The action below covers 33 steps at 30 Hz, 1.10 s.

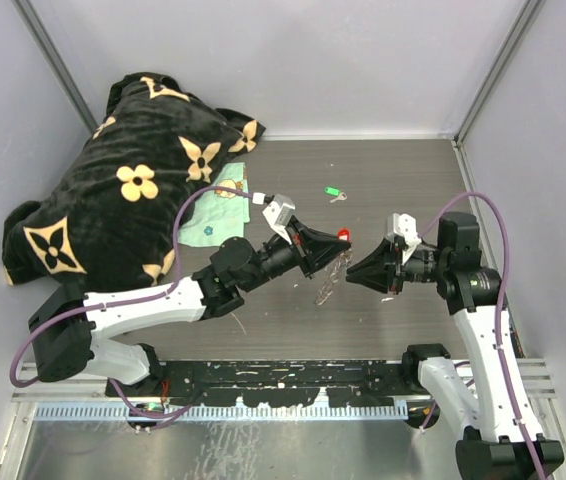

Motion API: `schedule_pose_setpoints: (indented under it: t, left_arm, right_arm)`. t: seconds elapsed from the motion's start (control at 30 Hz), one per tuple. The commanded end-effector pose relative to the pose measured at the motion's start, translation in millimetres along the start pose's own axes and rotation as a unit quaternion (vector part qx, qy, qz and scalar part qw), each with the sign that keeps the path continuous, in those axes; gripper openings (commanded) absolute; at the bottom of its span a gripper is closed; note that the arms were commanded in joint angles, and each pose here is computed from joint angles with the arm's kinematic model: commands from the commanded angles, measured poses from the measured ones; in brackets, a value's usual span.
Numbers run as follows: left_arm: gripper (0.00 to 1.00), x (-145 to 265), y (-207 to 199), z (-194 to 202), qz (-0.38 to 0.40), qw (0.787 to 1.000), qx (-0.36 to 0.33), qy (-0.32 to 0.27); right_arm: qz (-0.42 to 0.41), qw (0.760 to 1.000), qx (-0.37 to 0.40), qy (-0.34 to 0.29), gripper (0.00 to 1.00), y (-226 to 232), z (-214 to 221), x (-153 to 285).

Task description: Remove the keys from the keyring

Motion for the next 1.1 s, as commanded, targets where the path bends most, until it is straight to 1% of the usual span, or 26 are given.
schedule_pose_setpoints:
  t: [0.0, 0.07, 0.2, 0.27, 0.53, 0.7, 0.83, 1.07]
  left_arm:
    - [0.00, 5.7, -26.5, -45.6, 0.047, 0.996, -0.010, -0.079]
    - [0.00, 7.7, -26.8, -47.1, 0.049, 0.996, -0.012, -0.080]
    - [0.00, 9.2, -30.4, -48.8, 0.056, 0.995, -0.011, -0.080]
    - [0.00, 9.0, -31.3, -49.6, 0.059, 0.995, -0.009, -0.082]
    - [0.00, 5.5, -36.0, -49.6, 0.071, 0.994, 0.006, -0.083]
    - [0.00, 2.2, -37.6, -48.9, 0.075, 0.994, 0.011, -0.082]
    - [0.00, 0.9, -39.4, -49.6, 0.078, 0.994, 0.014, -0.082]
    - [0.00, -1.7, -42.6, -48.2, 0.084, 0.993, 0.018, -0.079]
  right_arm:
    - [0.027, 0.998, 0.047, -0.015, 0.24, -1.1, -28.1, 11.4]
    - [0.034, 0.998, 0.044, -0.021, 0.22, -3.6, -32.3, 14.8]
    - [0.038, 0.998, 0.040, -0.023, 0.14, -8.6, -35.9, 16.6]
    - [0.034, 0.998, 0.036, -0.024, 0.13, -9.4, -35.2, 15.9]
    - [0.018, 0.998, 0.045, -0.026, 0.13, -4.5, -32.3, 13.3]
    - [0.022, 0.998, 0.049, -0.021, 0.14, -8.3, -32.2, 12.2]
    - [0.027, 0.998, 0.055, -0.019, 0.16, -10.8, -32.6, 11.9]
    - [0.034, 0.997, 0.064, -0.017, 0.17, -15.1, -36.3, 12.6]
Point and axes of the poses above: each gripper's point midway between its finger pads, its own x axis back along the fingers, its own y axis along the line the jaws close on, z = x × y, the point moved 1 cm from there along x, back along the fingers, and after that the axes turned 3 degrees about -x, right-handed, at the moved point
